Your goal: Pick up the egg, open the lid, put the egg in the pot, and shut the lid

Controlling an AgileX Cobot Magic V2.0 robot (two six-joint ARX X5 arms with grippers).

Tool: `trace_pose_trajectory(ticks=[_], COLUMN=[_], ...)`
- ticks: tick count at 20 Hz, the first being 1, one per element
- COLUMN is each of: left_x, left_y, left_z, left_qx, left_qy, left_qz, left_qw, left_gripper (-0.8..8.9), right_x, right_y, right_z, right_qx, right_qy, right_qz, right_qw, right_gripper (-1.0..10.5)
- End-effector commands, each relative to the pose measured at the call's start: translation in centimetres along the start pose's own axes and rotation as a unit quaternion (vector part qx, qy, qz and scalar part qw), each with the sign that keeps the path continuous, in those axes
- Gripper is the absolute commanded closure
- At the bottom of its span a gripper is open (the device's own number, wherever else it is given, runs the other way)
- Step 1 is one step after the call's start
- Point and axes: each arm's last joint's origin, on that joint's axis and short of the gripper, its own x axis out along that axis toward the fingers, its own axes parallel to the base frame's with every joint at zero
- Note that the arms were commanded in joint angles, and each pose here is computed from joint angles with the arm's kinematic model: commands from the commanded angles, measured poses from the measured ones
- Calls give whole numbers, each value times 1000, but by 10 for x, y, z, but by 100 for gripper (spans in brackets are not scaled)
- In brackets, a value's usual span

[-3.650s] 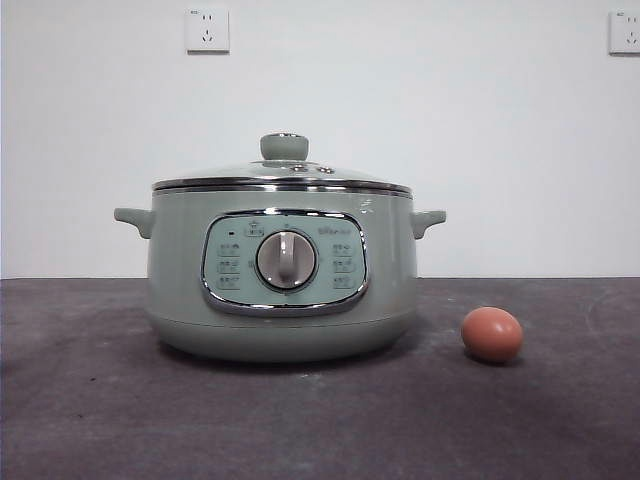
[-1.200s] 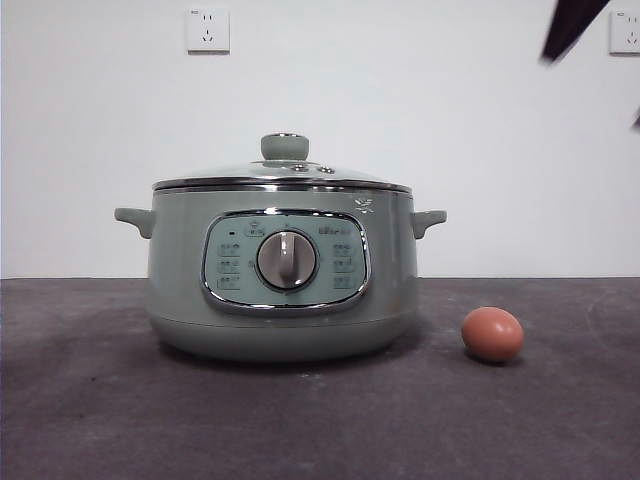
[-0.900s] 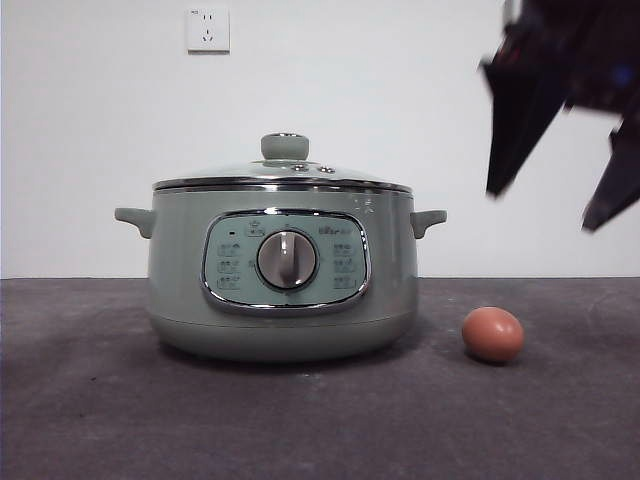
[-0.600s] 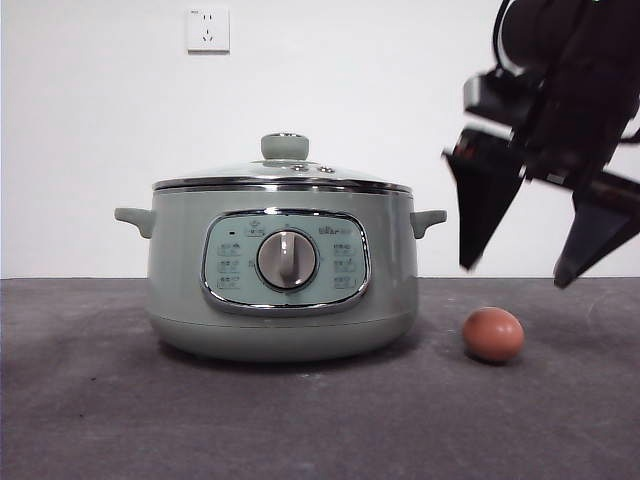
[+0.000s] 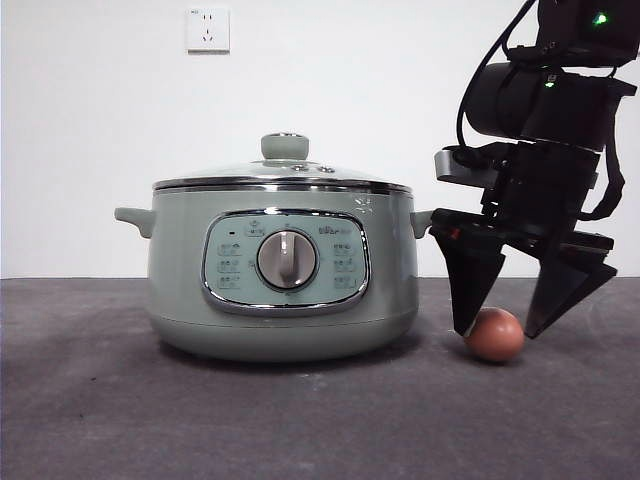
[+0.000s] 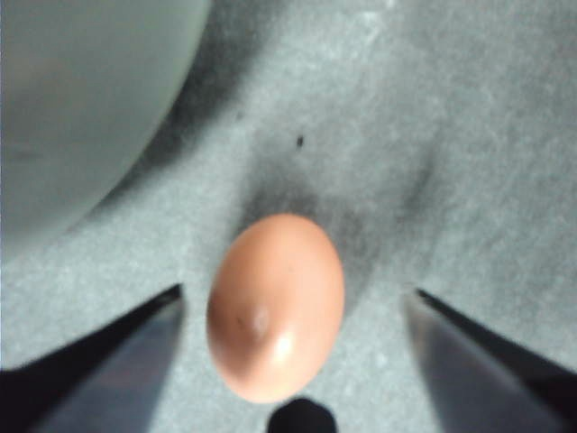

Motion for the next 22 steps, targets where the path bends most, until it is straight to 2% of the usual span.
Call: trace_pose_trajectory(ticks=[1,6,8,14,18,22], left_x=[-1,-1,-1,-1,3,20], left_y=[0,0,0,0,4,13], left_z=[1,1,1,4,21,44], left_qx=[2,2,2,12,23,32], left_qy=[-3,-3,-3,-17,-69,-72], left_qz=[2,2,2,4,13,3], left_qw=[1000,1000,1000,1000,997,997], left_gripper=[220,220,220,220,219,219], right_x=[5,7,7,-11,-65,-136], right_y=[0,0,0,1,7,14], right_z=[0,-1,-1,0,-10,-30], right_qx=[4,9,8,7,-2,-16], right_qy=[5,11,11,-12,-46,-140], right_qz=[0,2,2,1,-1,-3], right_qw=[1000,1000,1000,1000,999,990], right_gripper=[658,834,969,963,963,963])
